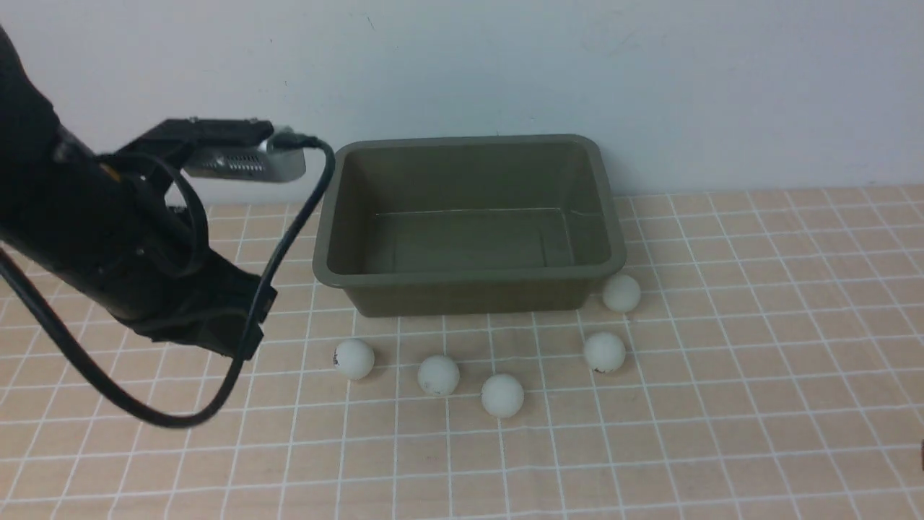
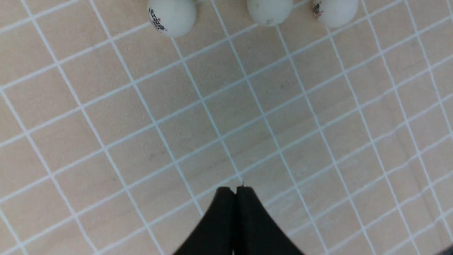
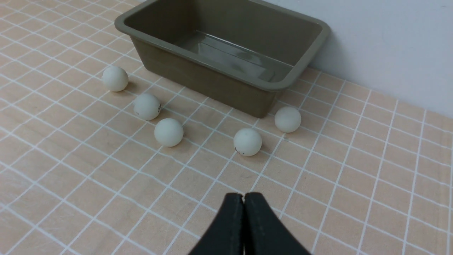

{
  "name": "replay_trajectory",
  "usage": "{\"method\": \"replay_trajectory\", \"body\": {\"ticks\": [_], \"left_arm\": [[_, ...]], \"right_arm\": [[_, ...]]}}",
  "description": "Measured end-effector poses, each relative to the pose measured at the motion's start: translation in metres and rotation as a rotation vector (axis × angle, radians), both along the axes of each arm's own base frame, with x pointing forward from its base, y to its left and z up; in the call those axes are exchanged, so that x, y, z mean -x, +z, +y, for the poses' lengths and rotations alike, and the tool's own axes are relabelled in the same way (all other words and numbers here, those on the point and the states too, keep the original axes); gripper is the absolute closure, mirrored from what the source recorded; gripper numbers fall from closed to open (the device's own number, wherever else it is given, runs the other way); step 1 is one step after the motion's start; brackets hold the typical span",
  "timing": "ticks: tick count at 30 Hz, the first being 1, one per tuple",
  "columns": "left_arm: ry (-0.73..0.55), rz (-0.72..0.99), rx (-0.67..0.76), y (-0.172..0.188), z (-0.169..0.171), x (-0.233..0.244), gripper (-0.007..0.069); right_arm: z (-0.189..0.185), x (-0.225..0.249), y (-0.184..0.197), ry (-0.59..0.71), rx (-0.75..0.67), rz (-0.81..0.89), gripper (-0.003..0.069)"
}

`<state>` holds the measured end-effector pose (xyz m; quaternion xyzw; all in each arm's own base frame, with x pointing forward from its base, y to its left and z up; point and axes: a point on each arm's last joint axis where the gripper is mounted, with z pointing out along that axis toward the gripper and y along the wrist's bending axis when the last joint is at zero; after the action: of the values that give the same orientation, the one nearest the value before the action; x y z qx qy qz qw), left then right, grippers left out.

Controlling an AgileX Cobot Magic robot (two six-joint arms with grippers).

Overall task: Put the table tennis balls into the box on the light coffee tablecloth.
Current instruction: 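Reach for and grasp a ping pong ball on the table beside the basket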

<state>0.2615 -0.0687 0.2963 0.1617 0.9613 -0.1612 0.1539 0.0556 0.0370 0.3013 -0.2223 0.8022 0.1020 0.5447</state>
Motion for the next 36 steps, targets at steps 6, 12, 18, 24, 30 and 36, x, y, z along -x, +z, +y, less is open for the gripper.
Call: {"method": "replay_trajectory", "body": {"ticks": [6, 12, 18, 24, 30, 36], "left_arm": [[-0.037, -0.079, -0.026, -0.036, 0.0, -0.012, 0.063], [-0.082, -0.139, 0.061, -0.048, -0.01, -0.028, 0.0394], [-0.073, -0.131, 0.128, -0.07, -0.017, -0.044, 0.0235], [-0.02, -0.162, 0.092, -0.086, -0.015, -0.058, 0.0228], [-0.003, -0.142, 0.074, -0.103, -0.014, -0.067, 0.0228], [0.0, -0.14, 0.059, -0.115, -0.015, -0.08, 0.0228]], "right_arm": [[-0.001, -0.001, 0.002, -0.012, -0.003, -0.019, 0.0671], [-0.001, -0.001, 0.002, -0.012, -0.003, -0.019, 0.0671], [-0.001, -0.001, 0.002, -0.012, -0.003, -0.019, 0.0671], [-0.001, -0.001, 0.002, -0.012, -0.003, -0.019, 0.0671], [-0.001, -0.001, 0.002, -0.012, -0.003, -0.019, 0.0671], [-0.002, -0.002, 0.003, -0.027, -0.007, -0.041, 0.0671]]}}
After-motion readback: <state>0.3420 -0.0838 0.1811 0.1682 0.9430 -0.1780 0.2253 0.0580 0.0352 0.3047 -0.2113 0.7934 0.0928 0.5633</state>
